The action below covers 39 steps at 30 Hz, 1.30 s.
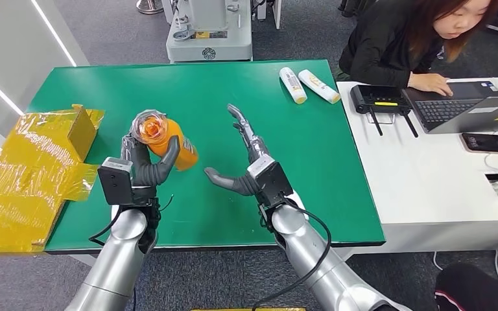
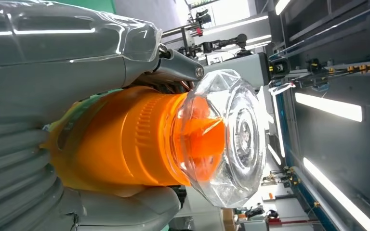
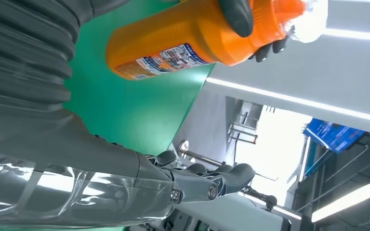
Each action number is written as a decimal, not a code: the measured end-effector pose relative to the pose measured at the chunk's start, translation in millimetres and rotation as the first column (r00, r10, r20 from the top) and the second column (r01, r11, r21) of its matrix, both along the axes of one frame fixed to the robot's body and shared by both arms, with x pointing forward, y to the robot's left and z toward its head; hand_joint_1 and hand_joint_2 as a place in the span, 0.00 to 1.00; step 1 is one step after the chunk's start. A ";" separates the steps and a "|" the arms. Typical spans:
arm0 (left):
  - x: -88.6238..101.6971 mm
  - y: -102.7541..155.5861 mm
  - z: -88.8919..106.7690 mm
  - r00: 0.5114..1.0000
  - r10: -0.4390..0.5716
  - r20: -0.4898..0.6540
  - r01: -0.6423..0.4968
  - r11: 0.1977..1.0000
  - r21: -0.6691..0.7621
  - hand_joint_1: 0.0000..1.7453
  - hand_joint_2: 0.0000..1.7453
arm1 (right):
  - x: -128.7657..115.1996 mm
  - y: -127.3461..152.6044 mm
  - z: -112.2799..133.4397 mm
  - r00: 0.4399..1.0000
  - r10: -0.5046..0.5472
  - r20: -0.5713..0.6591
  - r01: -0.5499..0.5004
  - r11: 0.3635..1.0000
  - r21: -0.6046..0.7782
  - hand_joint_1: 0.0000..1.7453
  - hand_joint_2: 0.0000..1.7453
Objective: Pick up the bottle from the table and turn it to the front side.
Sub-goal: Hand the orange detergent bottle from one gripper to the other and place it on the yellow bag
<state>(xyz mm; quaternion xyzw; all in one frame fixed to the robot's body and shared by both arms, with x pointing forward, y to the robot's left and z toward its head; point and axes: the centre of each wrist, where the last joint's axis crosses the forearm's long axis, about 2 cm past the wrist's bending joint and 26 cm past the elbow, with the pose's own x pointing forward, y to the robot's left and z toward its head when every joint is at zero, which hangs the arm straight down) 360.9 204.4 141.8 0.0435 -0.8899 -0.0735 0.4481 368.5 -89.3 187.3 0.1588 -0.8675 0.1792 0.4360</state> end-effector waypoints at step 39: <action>79.5 87.9 22.0 0.882 0.322 0.345 -0.361 -0.010 0.932 1.00 1.00 | -53.4 -51.0 -8.9 0.987 -0.119 0.103 0.104 0.985 0.141 0.00 1.00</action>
